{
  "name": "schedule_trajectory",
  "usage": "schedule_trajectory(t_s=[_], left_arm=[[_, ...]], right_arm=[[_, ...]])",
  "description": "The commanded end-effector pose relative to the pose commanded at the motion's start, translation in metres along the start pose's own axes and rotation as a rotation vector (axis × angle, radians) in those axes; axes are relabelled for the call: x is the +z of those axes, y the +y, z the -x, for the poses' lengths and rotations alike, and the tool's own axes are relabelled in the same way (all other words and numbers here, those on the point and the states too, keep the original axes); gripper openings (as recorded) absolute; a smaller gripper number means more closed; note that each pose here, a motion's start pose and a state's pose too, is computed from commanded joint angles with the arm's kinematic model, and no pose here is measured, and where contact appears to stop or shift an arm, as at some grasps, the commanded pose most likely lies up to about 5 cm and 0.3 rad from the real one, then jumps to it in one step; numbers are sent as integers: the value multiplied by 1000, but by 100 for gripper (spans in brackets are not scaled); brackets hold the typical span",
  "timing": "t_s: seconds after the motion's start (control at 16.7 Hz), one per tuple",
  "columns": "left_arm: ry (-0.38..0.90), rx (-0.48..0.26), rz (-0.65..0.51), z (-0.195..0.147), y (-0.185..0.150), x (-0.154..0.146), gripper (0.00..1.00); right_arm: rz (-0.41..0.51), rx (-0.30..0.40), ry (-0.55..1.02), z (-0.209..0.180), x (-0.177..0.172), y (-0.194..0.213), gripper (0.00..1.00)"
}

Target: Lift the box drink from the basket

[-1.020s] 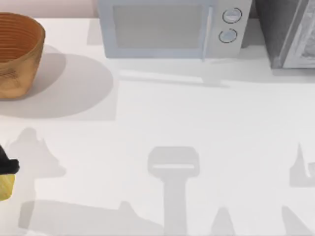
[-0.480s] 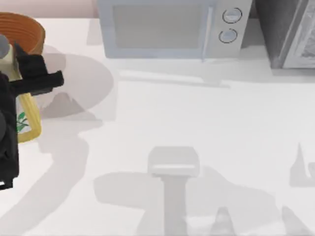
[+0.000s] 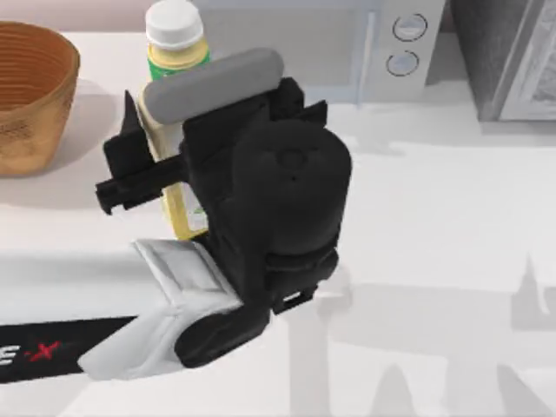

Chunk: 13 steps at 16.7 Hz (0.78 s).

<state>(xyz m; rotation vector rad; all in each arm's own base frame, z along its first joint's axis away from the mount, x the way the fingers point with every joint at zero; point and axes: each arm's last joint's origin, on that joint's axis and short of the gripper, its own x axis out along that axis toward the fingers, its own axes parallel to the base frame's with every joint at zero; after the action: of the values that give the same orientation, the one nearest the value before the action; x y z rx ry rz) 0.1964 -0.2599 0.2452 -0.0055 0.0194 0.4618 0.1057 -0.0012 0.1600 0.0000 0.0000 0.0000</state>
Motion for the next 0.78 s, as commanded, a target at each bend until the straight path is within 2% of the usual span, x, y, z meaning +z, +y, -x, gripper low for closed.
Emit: schedule_trajectory(t_s=[0.18,0.36,0.48,0.72,0.78], left_arm=[[-9,57,0,41,-40,-26,0],[-17,96,-1,74,-63,-49,0],[-19,109,-2,86,-69,-58,0],[-20,112,-3,88,-70,-59,0],[0,-99,90,89,-115,-60,0]], right_arm=[[0,0,0,0,0,0,100],[0,0,0,0,0,0,100],[0,0,0,0,0,0,100],[0,0,0,0,0,0,100],[0,0,0,0,0,0,100]])
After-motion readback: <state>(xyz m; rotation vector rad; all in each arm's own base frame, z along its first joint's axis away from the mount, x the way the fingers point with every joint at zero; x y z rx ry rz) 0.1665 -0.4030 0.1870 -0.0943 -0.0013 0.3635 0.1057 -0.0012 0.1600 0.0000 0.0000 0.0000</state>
